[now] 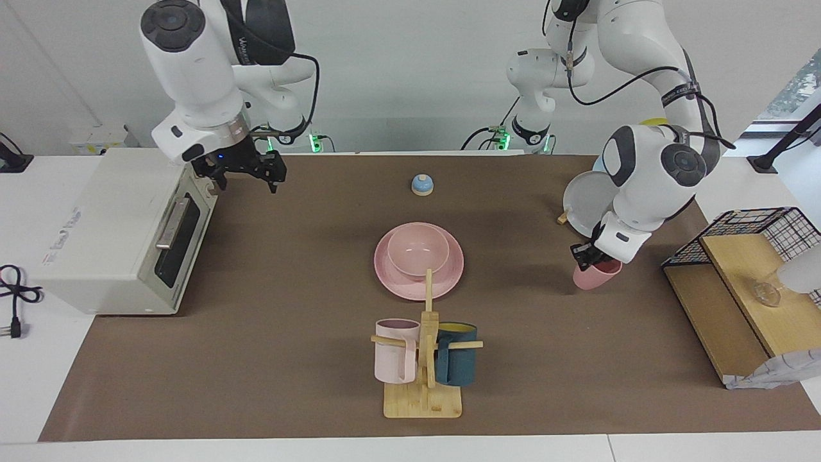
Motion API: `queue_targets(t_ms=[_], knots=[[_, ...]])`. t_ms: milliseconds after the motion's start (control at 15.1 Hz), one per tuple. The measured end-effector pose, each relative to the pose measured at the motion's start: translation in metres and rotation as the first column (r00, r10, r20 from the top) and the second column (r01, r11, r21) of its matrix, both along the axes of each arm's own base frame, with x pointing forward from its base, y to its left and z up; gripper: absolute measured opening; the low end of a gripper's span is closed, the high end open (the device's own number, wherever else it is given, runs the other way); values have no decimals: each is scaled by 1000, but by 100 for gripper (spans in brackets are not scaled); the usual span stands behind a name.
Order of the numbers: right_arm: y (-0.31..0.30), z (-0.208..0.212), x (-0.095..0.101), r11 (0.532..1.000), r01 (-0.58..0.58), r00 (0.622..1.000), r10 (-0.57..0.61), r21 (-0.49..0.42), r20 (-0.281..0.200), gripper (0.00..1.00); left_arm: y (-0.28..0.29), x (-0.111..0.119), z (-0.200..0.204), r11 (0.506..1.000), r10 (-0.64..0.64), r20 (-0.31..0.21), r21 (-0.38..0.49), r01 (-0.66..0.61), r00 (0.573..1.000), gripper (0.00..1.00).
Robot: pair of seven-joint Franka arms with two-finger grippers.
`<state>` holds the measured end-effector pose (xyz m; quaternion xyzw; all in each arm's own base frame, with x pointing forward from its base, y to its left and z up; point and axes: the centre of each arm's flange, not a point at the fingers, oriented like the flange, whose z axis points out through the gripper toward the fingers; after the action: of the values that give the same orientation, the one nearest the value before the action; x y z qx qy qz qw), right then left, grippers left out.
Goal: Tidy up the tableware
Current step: 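Lift the cup with the left gripper while the right gripper withdraws, then carry the pink cup over the bowl and lower it in with the left gripper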
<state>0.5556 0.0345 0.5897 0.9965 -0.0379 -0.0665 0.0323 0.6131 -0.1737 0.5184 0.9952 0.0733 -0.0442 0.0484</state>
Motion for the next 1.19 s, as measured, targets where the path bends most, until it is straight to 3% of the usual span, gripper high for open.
queue_targets(t_ms=[265, 530, 729, 1193], knots=[[-18, -9, -10, 1000, -20, 1000, 20, 12, 2, 100, -132, -39, 30, 995, 98, 11, -24, -97, 995, 4], [-40, -13, -16, 998, -7, 999, 5, 55, 37, 100, -225, -75, 4, 989, 148, -21, -7, -148, 989, 4], [-62, -15, -15, 997, -9, 999, 6, 79, 45, 100, -257, -81, -24, 985, 172, -38, 8, -172, 984, 4], [-65, -18, -11, 997, -8, 999, 4, 82, 49, 100, -286, -85, -61, 978, 208, -23, -8, -208, 978, 4]])
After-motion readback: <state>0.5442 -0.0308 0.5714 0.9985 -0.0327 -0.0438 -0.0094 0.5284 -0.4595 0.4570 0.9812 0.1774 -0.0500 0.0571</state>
